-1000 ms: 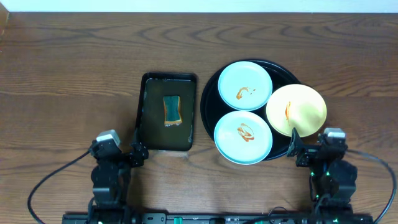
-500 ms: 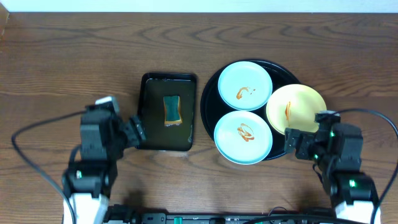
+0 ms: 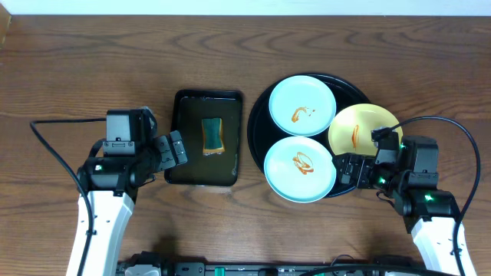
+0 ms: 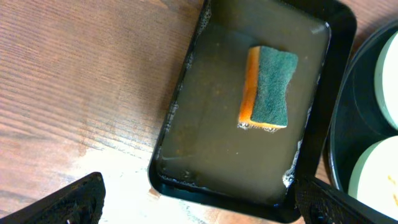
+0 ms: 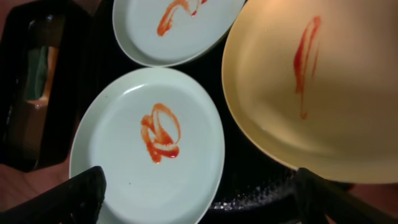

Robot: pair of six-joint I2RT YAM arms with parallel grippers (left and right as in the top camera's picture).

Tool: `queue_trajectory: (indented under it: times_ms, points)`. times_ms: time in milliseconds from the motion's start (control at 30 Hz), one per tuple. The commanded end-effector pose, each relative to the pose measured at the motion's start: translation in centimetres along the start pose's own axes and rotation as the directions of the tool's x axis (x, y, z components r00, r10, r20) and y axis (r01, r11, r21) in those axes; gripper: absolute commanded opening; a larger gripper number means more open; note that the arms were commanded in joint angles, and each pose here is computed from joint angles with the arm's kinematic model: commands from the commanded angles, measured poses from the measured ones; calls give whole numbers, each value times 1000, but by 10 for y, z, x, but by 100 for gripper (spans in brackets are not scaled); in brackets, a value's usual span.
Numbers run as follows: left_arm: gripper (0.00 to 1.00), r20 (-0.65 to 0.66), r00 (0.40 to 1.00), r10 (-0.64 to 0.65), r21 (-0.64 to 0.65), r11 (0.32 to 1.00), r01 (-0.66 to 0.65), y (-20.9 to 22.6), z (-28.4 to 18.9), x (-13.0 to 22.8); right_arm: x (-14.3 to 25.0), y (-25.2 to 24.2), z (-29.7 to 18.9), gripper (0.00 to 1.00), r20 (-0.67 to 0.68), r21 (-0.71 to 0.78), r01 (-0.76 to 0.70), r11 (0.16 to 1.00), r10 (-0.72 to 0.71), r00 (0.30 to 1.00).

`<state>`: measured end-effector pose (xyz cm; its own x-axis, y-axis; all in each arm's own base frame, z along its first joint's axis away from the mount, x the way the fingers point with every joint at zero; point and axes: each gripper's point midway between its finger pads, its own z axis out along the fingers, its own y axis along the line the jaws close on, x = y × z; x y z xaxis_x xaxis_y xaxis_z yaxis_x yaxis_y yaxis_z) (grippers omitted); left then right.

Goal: Clean dirty plates on tray and stack at the side
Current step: 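Reach the left gripper to the sponge in the water tray and grasp it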

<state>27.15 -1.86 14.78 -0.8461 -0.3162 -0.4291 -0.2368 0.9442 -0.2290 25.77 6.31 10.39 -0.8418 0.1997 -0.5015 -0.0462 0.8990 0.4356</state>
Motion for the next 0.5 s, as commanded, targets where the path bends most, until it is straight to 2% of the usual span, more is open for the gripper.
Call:
queue_trajectory:
  times_ms: [0,100,200,267,400,467]
  points:
    - [98,37,999,-3,21,1000,2,-5,-4,-12,3,6,0,89,-35,-19,-12,1000,11,999]
    - [98,85,996,-22,41,999,18,-10,-5,-24,16,4,6,77,-100,-12,-29,1000,28,995]
    - [99,133,991,-24,113,994,9,-25,-6,-38,21,1,13,75,-134,8,-48,999,49,990]
    - [98,165,986,6,141,990,-30,-37,-3,-47,24,-4,22,69,-158,29,-56,998,60,986]
    - [97,155,983,94,160,980,-119,-57,11,-45,29,-4,35,66,-197,26,-50,998,54,979]
    - [96,126,985,121,161,977,-140,-65,22,-42,33,-3,42,59,-219,24,-45,999,49,974]
